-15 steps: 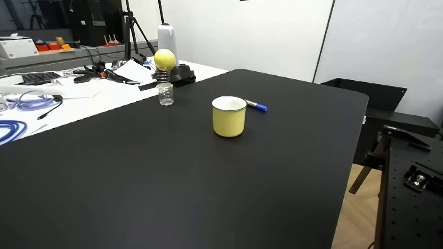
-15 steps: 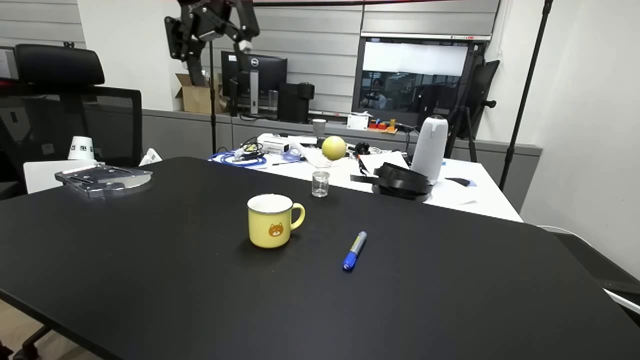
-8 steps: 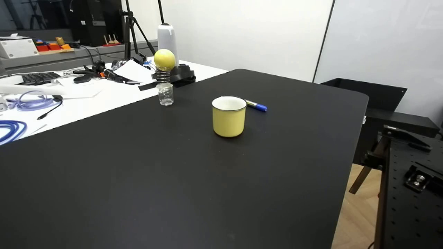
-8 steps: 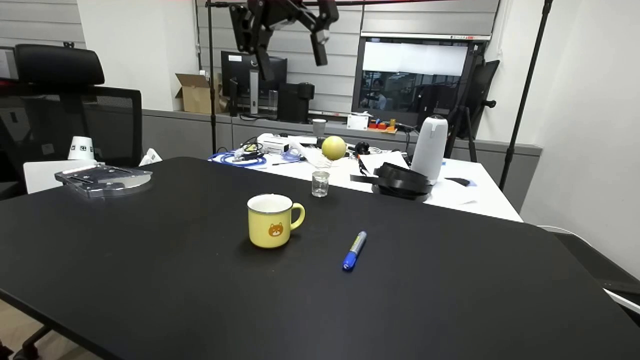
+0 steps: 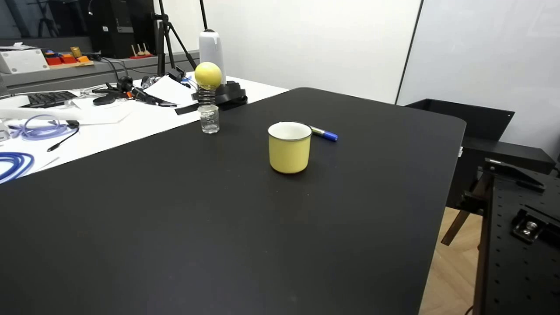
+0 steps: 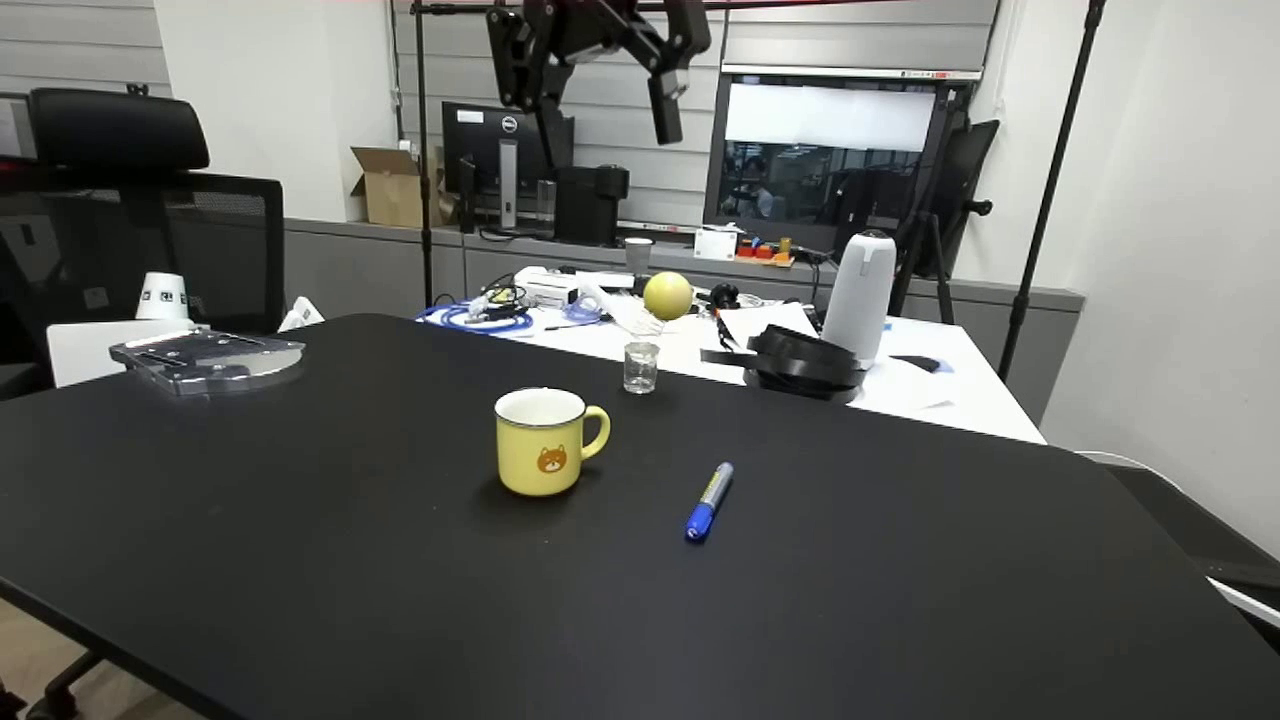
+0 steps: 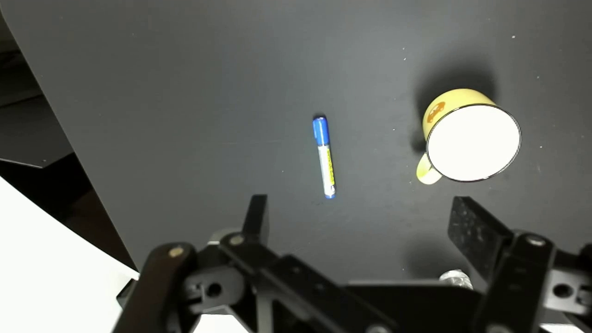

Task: Put the marker in the mug

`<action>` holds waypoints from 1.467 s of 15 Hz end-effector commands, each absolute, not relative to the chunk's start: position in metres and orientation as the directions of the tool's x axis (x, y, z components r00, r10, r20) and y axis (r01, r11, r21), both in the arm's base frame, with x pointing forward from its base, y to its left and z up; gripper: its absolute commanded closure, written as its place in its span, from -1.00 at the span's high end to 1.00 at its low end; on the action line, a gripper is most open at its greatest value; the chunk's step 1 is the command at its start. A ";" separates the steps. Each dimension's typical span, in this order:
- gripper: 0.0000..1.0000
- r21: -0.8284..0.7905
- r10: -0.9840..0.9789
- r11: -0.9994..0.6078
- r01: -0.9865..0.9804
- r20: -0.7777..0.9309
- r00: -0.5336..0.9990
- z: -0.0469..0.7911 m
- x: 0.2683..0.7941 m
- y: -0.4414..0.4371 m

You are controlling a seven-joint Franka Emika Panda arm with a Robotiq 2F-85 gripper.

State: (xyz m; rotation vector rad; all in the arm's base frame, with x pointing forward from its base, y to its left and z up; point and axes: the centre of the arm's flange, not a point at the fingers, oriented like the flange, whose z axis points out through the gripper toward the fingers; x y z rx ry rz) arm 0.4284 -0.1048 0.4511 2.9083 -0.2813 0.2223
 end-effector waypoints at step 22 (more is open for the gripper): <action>1.00 0.073 -0.263 -0.962 -0.261 -0.015 0.965 0.340 0.541 -0.286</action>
